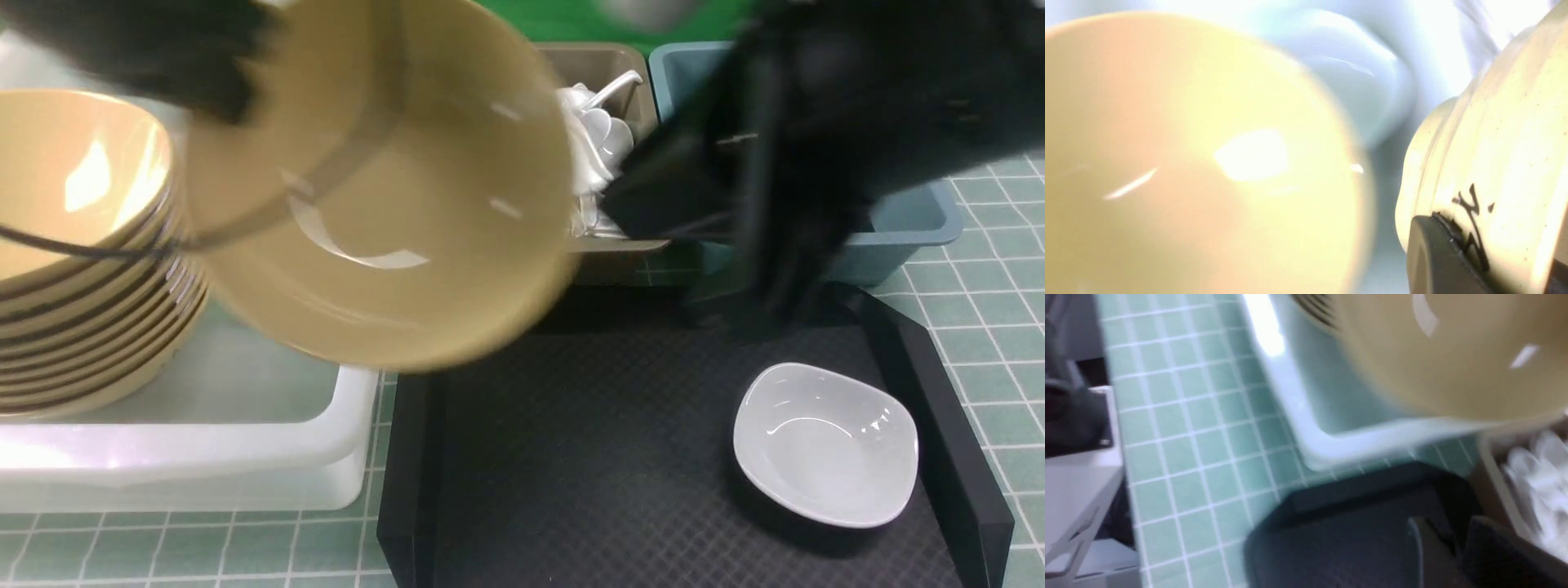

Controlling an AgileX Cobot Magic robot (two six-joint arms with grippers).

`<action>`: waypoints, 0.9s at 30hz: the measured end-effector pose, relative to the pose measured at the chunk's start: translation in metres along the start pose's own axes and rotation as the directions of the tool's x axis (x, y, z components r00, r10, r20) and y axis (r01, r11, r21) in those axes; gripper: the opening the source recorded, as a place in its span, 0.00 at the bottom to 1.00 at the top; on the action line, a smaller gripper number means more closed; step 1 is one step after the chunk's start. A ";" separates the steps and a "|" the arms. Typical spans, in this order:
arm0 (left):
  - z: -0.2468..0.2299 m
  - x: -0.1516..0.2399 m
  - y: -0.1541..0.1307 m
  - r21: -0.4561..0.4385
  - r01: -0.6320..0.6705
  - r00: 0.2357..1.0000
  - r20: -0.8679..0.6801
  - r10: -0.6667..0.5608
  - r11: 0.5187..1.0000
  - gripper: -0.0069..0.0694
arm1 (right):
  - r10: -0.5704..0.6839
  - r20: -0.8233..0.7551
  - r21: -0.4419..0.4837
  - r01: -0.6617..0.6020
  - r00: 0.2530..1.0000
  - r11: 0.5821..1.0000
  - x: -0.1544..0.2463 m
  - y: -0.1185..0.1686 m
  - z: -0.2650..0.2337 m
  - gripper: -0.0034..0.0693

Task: On blue table put chopsticks spoon bowls plates into blue grey white boxes.
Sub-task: 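Place the tan bowl onto the bowl stack in the left bin with the left gripper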

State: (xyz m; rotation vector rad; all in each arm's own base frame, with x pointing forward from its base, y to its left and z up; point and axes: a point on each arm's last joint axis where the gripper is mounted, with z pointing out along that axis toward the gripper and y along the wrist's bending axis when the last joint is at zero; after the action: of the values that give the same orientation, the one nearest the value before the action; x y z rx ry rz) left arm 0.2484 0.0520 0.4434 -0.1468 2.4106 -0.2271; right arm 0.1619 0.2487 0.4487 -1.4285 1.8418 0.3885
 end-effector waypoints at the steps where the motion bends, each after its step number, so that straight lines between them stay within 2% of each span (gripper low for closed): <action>1: -0.008 0.003 0.013 -0.015 0.058 0.998 0.030 -0.058 0.998 0.10 | -0.013 0.000 -0.008 0.013 1.000 1.000 -0.003 0.002 0.003 0.29; 4: -0.022 0.011 0.047 -0.066 0.214 0.973 0.105 -0.207 0.975 0.10 | -0.039 -0.012 -0.023 0.039 0.999 0.999 -0.007 0.005 0.014 0.29; 8: -0.019 0.021 0.075 -0.095 0.336 0.934 0.162 -0.318 0.937 0.10 | -0.047 -0.027 -0.030 0.046 0.999 0.998 -0.007 0.005 0.022 0.30; 18: 0.020 0.038 0.103 -0.148 0.405 0.913 0.119 -0.390 0.902 0.10 | -0.084 -0.043 -0.034 0.083 0.996 0.996 -0.006 0.005 0.025 0.30; 21: 0.028 0.037 0.111 -0.169 0.406 0.913 0.113 -0.392 0.898 0.13 | -0.102 -0.043 -0.033 0.101 0.994 0.994 -0.006 0.005 0.025 0.30; 26: 0.034 0.037 0.116 -0.183 0.393 0.919 0.101 -0.380 0.901 0.37 | -0.131 -0.047 -0.027 0.130 0.990 0.991 -0.006 0.005 0.025 0.30; 27: 0.034 0.037 0.116 -0.177 0.392 0.920 0.100 -0.380 0.903 0.46 | -0.133 -0.044 -0.023 0.132 0.990 0.991 -0.006 0.004 0.025 0.30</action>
State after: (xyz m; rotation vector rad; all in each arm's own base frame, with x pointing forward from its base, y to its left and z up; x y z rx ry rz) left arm 0.2380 0.1549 0.3706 -0.7165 2.3169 -0.1620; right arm 0.1678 0.2703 0.4356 -1.5752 1.7717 0.3105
